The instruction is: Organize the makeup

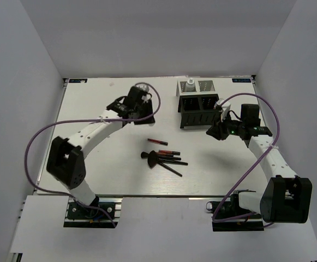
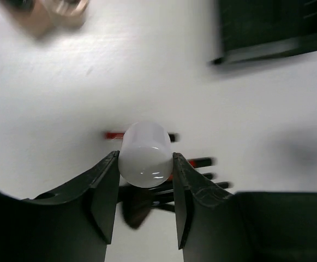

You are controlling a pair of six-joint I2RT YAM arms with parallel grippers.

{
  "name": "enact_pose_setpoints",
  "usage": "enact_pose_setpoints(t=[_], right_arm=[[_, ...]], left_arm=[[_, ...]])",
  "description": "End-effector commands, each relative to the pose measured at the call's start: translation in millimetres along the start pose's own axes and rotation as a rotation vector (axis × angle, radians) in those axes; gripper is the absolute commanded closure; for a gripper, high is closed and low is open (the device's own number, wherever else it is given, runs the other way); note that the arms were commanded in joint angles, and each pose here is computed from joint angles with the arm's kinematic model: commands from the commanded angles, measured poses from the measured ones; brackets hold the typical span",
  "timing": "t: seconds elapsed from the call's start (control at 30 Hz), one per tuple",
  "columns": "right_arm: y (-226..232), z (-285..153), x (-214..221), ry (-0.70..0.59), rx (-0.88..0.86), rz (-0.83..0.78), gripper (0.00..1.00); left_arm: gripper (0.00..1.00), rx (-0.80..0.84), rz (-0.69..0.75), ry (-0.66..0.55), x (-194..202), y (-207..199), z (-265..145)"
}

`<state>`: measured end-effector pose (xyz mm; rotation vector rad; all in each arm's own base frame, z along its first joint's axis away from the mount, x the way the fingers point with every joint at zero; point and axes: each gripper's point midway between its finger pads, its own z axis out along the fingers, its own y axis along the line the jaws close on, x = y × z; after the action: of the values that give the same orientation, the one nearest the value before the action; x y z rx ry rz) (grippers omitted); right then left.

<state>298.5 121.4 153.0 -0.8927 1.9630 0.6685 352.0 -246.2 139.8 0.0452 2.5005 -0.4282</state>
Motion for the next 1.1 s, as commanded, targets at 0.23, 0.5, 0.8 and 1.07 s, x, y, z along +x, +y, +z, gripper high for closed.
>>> enact_pose_setpoints(t=[0.23,0.5,0.8,1.07], right_arm=[[-5,-3,-20,-0.042,0.016,-0.028,0.71],[-6,-6,-18,-0.053,0.044,-0.033,0.71],[-10,-5,-17,-0.056,0.060,-0.041,0.71],[-36,-4,-67,-0.202,0.143,-0.314,0.41]], left_arm=[[0.99,0.500,0.077,-0.365,-163,-142,-60],[0.96,0.559,0.060,-0.397,-197,-171,-3],[0.95,0.562,0.018,-0.496,-218,-174,12],[0.96,0.596,0.007,-0.404,-199,-177,6]])
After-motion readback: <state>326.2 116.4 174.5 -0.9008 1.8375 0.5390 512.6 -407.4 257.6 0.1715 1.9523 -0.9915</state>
